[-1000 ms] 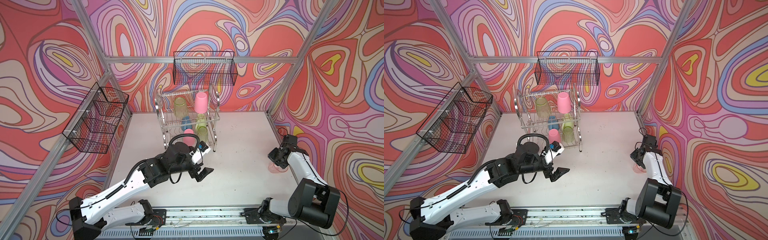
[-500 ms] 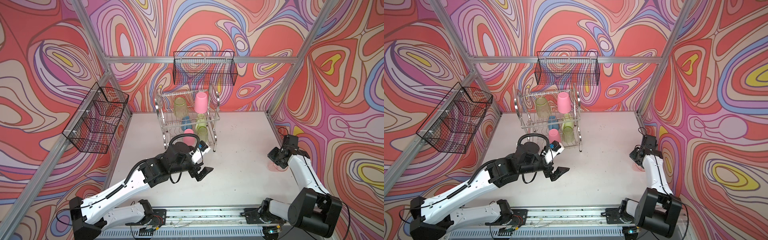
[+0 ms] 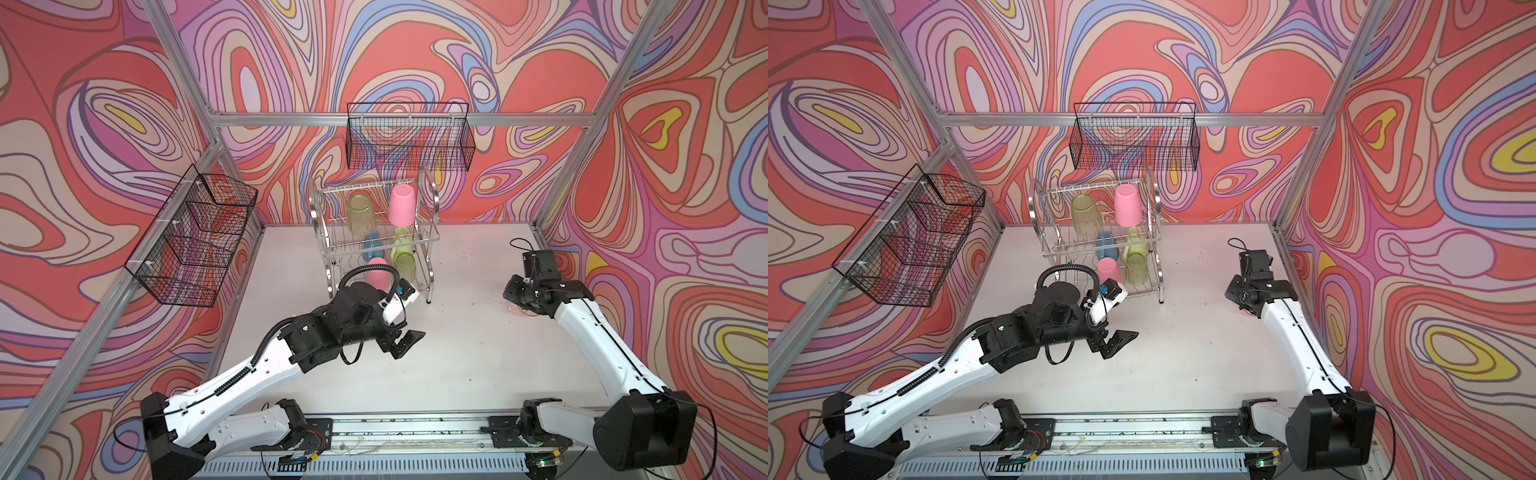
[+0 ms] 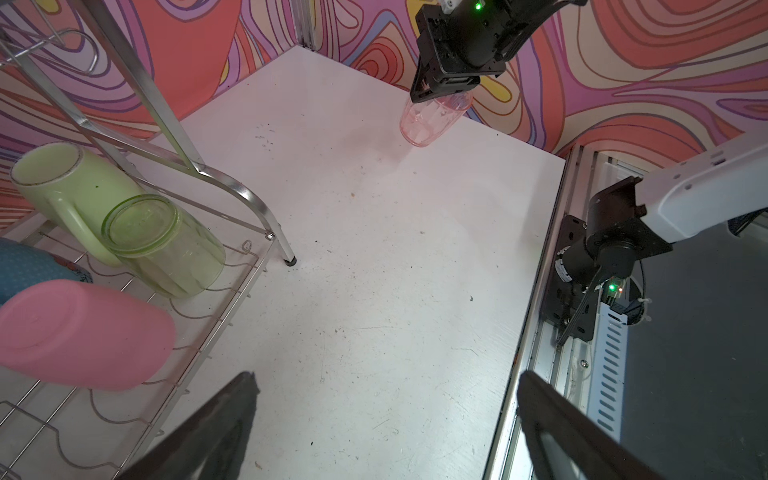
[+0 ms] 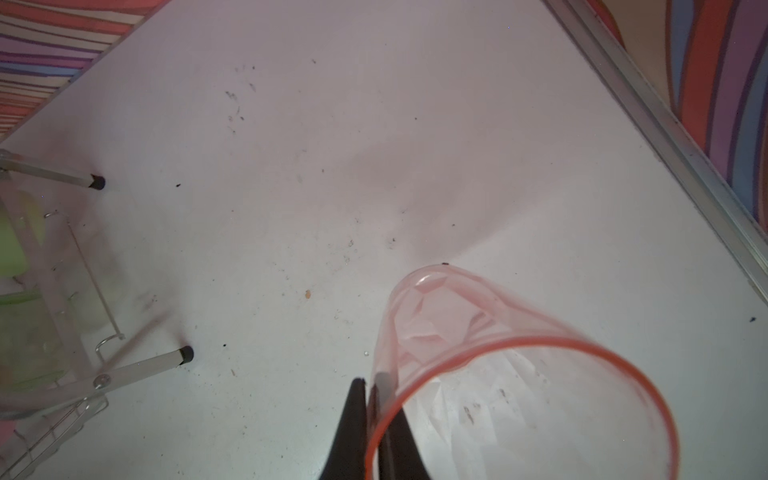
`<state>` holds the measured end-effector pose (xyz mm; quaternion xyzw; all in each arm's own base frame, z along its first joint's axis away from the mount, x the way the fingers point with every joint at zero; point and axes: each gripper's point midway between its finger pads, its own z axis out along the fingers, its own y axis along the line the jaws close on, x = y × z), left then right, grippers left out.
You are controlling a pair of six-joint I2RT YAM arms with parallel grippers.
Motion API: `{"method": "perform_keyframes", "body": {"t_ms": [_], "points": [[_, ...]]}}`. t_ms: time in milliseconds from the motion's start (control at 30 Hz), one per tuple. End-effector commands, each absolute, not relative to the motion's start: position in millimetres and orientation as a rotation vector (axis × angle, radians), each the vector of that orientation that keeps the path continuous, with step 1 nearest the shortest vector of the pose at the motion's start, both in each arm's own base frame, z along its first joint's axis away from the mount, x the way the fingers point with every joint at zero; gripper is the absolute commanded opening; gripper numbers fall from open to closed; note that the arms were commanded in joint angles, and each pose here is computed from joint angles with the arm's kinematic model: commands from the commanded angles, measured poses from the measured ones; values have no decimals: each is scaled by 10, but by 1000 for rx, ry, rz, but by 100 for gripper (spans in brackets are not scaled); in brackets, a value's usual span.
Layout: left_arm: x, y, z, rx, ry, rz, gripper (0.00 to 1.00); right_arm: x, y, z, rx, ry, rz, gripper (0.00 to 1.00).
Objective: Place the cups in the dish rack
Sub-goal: 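Lift the clear cup toward the left gripper near the rack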
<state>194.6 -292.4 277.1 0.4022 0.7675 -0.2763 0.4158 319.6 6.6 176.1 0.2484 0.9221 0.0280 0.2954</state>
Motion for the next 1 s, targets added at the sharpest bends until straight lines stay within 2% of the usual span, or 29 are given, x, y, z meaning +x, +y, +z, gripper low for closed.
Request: {"method": "perform_keyframes", "body": {"t_ms": [0, 500, 967], "points": [[2032, -2899, 2732, 981, 1944, -691, 100, 3236, 215, 1890, 623, 2435, 31, 0], [2213, -2773, 2735, 897, 1962, -648, 100, 3065, 1427, 2327, 204, 2381, 252, 0], [2287, -2676, 2850, 755, 1931, -652, 100, 2701, 2278, 2532, -270, 2239, 702, 0]]}}
